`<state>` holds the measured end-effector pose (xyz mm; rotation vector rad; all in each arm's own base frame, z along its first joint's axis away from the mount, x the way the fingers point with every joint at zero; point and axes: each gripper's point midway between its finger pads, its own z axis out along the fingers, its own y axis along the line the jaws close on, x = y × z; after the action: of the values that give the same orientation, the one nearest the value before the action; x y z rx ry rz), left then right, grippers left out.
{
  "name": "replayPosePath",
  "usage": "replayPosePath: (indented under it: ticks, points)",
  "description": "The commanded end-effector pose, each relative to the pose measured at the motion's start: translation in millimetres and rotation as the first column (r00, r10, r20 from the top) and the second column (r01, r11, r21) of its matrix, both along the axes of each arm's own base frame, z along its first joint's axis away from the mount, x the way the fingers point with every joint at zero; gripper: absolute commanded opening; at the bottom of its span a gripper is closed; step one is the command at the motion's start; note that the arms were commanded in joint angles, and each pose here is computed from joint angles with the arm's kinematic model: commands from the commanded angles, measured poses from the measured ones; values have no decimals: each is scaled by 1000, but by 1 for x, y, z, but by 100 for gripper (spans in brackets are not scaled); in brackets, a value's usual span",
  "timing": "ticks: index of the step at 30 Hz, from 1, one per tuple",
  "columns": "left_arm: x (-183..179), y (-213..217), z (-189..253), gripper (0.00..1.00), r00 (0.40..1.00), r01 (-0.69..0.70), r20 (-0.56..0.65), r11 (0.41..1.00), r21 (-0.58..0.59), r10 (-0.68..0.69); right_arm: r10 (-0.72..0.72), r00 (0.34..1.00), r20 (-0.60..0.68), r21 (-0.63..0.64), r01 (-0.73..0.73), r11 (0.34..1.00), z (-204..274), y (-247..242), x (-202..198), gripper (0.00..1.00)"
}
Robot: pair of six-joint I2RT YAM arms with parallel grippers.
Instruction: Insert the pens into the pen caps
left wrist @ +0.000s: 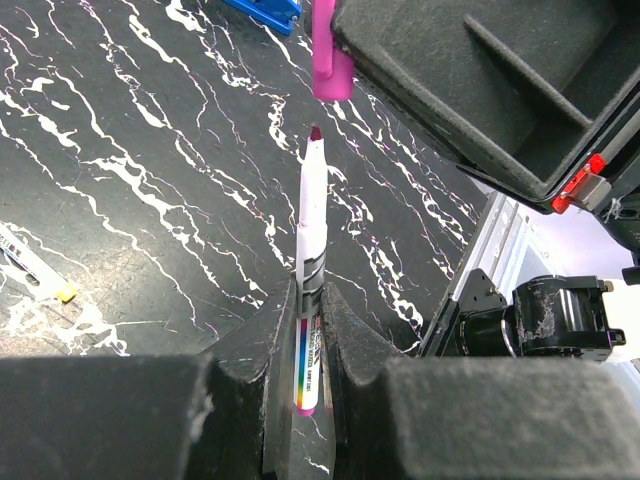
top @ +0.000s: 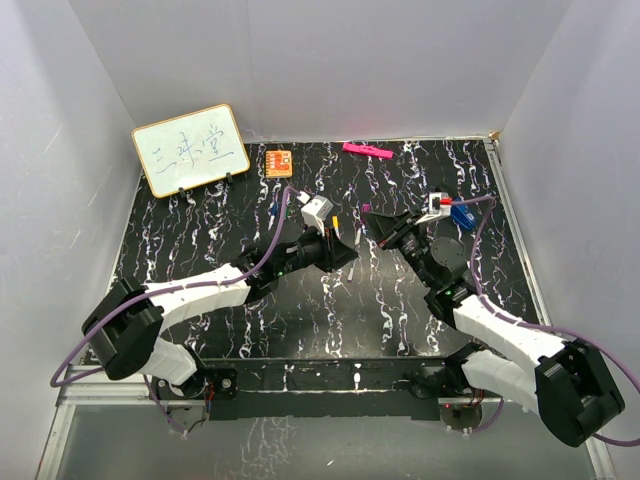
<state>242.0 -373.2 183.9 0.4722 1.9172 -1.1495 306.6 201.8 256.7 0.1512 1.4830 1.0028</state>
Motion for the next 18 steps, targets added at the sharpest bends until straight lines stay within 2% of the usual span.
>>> replayPosePath:
  ticks: [1, 18]
  points:
    - [3, -4, 32, 0, 998, 16, 61, 998, -58, -12, 21, 999, 40, 19, -21, 1000, 10, 4, -2, 0]
    - [6, -2, 29, 0, 998, -10, 55, 998, -57, 13, 40, 999, 25, 17, -40, 999, 4, 8, -4, 0]
